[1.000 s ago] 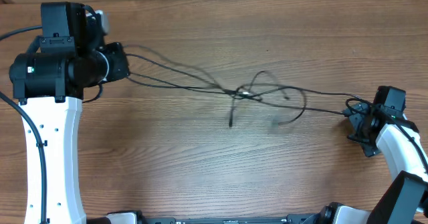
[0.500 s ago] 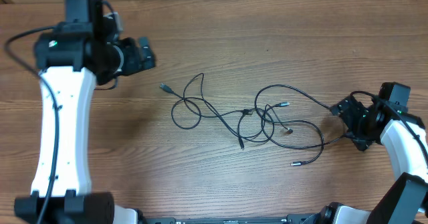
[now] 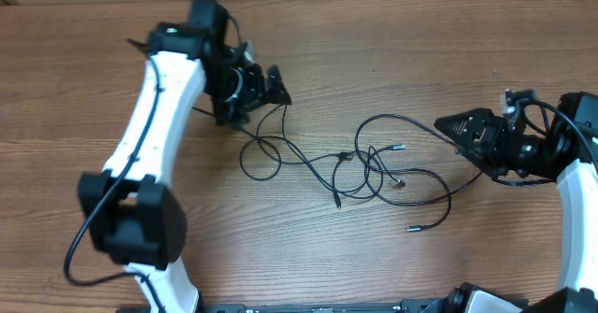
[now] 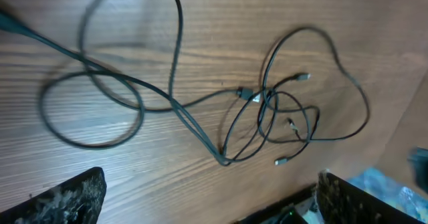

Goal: Untangle cables

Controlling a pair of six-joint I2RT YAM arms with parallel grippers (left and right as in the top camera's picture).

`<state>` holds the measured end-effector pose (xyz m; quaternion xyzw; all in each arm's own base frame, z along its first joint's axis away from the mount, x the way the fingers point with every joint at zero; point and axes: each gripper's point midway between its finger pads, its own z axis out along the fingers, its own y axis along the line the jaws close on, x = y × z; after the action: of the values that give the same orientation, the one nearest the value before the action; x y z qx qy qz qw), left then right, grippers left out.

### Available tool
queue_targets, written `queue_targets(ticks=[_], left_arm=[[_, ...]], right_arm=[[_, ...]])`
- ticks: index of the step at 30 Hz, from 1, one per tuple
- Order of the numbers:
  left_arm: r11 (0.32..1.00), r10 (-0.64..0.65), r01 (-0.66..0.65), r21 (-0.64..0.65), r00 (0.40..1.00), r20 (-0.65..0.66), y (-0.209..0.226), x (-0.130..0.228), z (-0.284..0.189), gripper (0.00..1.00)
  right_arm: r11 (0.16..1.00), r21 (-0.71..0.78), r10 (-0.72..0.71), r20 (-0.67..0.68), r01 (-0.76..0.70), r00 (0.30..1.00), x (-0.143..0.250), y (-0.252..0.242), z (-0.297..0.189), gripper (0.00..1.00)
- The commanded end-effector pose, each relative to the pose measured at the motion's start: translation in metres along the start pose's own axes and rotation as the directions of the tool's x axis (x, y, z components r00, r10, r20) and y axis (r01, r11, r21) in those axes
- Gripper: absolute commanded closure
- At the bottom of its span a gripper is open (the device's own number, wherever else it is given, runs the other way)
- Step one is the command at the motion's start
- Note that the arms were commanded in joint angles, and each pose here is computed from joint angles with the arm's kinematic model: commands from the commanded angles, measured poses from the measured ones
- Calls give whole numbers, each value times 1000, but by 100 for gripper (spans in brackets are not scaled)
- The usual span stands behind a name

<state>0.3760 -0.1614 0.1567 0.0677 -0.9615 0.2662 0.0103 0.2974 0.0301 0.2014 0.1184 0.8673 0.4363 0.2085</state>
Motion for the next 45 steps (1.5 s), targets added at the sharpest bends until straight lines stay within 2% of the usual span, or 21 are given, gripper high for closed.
queue_targets(ticks=[1, 3, 4, 8, 11, 15, 19, 21, 23, 24, 25, 26, 27, 30, 33, 37, 42, 45], left_arm=[[1000, -15, 16, 18, 999, -35, -9, 0, 14, 1], [1000, -13, 14, 13, 999, -50, -8, 0, 22, 0], [1000, -9, 10, 14, 999, -50, -9, -1, 24, 0], [999, 25, -24, 28, 999, -21, -16, -8, 28, 0], [998, 52, -52, 29, 999, 1, -22, -12, 31, 1], [999, 12, -12, -32, 1000, 7, -23, -8, 38, 0], [996, -12, 14, -83, 1000, 15, -25, -2, 45, 0], [995, -32, 34, -96, 999, 16, -25, 0, 47, 1], [993, -57, 58, -100, 998, 14, -25, 2, 49, 1], [992, -77, 78, -103, 997, 13, -24, 3, 50, 0], [989, -97, 98, -112, 995, 15, -22, 3, 51, 0], [984, -122, 124, -127, 992, 20, -18, 4, 53, 0], [980, -144, 146, -137, 989, 21, -15, 5, 54, 0], [968, -198, 195, -159, 980, -7, -5, 15, 67, 0], [965, -201, 190, -182, 978, -45, 7, 29, 90, 10], [963, -201, 181, -198, 976, -84, 21, 53, 129, 20], [954, -225, 203, -218, 971, -81, 38, 66, 152, 36], [945, -226, 207, -254, 973, -50, 49, 60, 149, 40]], right_arm=[[991, 5, -133, -7, 133, 991, 0, 1, 1, 0], [975, 214, 69, -10, -65, 998, 5, -35, 3, 0], [958, 272, 93, -8, -87, 996, 7, -44, 3, 1], [963, 256, -62, -88, 82, 994, 13, -26, 27, 0], [934, 284, -179, -155, 218, 971, 23, -16, 60, 0], [820, 513, -183, -185, 253, 966, 32, -36, 92, 0], [707, 656, -187, -188, 265, 964, 37, -53, 111, 6], [679, 691, -160, -192, 250, 968, 40, -64, 121, 11], [688, 678, -139, -226, 258, 964, 47, -70, 133, 24], [699, 667, -120, -247, 259, 961, 52, -74, 141, 37], [704, 662, -105, -262, 258, 959, 55, -77, 145, 55], [709, 657, -84, -281, 255, 956, 61, -81, 149, 88], [714, 653, -69, -294, 253, 953, 64, -82, 150, 96], [744, 628, -45, -294, 228, 955, 62, -71, 145, 96], [777, 593, -72, -251, 212, 965, 36, -37, 126, 96], [838, 475, -189, -206, 267, 960, 5, 26, 96, 96], [837, 477, -259, -89, 270, 962, -23, 66, 52, 96], [807, 549, -259, -7, 220, 966, -39, 64, 18, 96]])
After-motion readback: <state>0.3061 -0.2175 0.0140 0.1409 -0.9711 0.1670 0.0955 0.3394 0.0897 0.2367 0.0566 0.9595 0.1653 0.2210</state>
